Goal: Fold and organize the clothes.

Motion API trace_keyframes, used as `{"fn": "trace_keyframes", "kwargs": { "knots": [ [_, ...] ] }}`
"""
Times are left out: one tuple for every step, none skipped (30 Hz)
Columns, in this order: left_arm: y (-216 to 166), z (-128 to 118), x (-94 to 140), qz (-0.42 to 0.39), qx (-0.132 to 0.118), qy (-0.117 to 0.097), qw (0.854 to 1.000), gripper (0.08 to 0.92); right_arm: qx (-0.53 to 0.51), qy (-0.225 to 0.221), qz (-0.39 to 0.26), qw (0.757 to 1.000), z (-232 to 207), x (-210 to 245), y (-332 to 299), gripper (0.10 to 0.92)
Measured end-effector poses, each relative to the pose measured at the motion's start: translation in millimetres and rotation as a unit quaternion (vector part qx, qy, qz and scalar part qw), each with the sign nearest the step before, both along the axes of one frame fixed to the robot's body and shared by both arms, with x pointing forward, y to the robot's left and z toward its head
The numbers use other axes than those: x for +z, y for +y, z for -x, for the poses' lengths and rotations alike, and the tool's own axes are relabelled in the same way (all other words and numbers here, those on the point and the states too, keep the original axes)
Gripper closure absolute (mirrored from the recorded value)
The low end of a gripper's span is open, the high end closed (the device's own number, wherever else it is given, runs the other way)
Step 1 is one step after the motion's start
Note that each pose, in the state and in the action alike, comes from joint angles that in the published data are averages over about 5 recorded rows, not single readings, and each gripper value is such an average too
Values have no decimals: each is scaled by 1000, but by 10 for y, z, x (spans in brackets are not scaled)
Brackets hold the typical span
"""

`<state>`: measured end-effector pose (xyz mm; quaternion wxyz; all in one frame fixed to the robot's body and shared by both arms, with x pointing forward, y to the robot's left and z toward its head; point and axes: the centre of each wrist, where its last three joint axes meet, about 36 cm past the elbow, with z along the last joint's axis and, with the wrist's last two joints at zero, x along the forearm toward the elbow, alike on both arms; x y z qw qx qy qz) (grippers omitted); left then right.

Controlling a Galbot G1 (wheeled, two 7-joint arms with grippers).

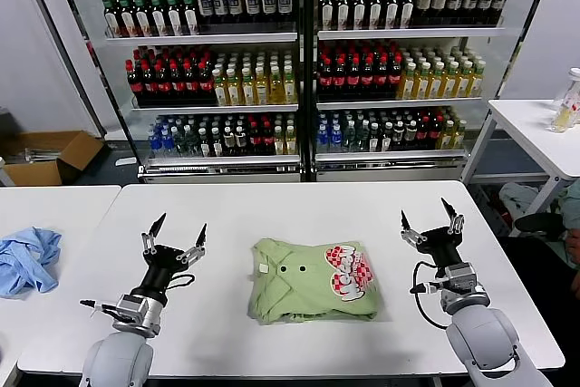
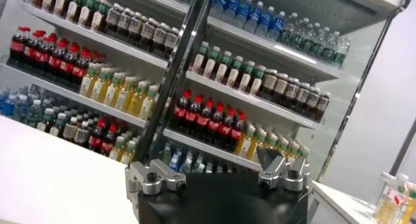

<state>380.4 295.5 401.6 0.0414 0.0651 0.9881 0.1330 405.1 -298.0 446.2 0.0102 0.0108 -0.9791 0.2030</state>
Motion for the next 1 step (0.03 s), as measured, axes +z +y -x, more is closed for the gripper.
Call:
{"fn": "trace_keyframes", "kwargs": {
  "knots": [
    [2,-4,3,-1,1,-1,1000,177,0,0,1,1000,-1,-3,0,200]
  ]
}}
